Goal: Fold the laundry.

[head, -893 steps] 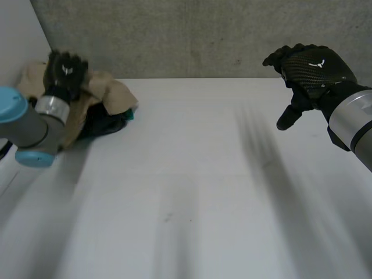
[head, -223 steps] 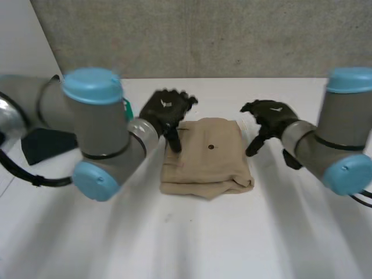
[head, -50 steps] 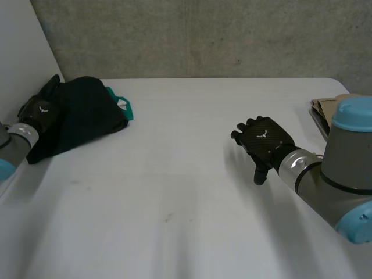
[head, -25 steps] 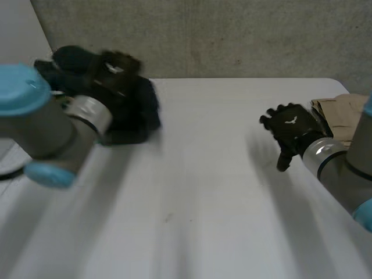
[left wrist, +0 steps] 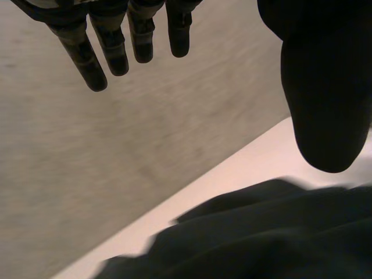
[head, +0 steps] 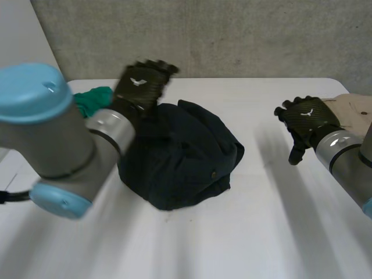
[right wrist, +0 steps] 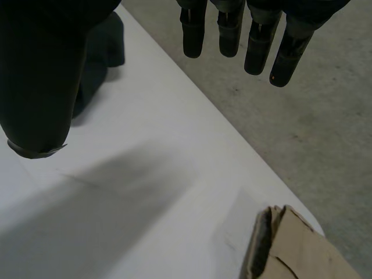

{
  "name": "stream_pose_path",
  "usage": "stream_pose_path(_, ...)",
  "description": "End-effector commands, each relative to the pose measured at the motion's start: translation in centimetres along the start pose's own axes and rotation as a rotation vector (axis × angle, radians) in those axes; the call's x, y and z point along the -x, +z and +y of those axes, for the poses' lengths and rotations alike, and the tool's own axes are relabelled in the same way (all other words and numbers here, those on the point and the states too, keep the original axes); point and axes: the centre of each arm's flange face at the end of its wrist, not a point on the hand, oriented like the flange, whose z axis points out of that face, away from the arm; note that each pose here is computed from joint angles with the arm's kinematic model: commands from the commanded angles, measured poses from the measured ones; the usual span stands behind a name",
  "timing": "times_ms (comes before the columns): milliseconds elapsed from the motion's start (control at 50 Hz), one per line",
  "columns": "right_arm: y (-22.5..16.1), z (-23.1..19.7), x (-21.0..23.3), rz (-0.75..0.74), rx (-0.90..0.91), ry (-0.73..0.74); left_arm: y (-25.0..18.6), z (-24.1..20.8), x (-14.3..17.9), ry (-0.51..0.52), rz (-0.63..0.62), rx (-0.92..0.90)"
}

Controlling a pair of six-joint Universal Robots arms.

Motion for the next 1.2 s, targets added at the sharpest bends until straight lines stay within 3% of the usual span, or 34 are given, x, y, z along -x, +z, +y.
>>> stream_pose_path(20,-1.5,-1.6,3.2,-0.131,-0.012,0.047,2.2,1.8,7.5,0.247,-0.127,0.052)
stream_pose_path(100,-2.0,-2.7,5.0,-0.192,-0.036,0.147,3.3,4.1,7.8,0.311,-0.01,0.07)
stream_pose_path(260,0.0,-0.7,8.1,-0.262,0.045,0.362,5.4,9.0,8.9,0.295,0.098,0.135)
stream_pose_path(400,1.9,0.8,12.3,-0.329,0.067,0.38,6.9,12.4,8.9,0.366,0.136,0.19)
stream_pose_path(520,4.0,1.9,13.4,-0.264,0.065,0.371,7.4,13.8,8.8,0.446,0.138,0.212)
stream_pose_path(680,4.6,-1.6,11.3,-0.167,-0.067,0.369,6.9,11.6,6.3,0.484,0.083,0.206)
stream_pose_path(800,2.2,-7.8,6.9,-0.123,-0.254,0.307,3.9,3.2,4.7,0.51,0.026,0.07)
stream_pose_path(920,1.5,-10.4,1.7,-0.044,-0.318,0.146,-1.1,-3.8,2.5,0.409,-0.003,-0.053)
stream_pose_path(1020,1.0,-13.4,-0.9,-0.015,-0.348,0.071,-5.7,-6.8,0.8,0.213,0.01,-0.107)
stream_pose_path(1200,5.4,-12.1,-0.3,-0.045,-0.272,-0.055,-6.2,-2.0,-2.9,-0.097,0.119,0.065)
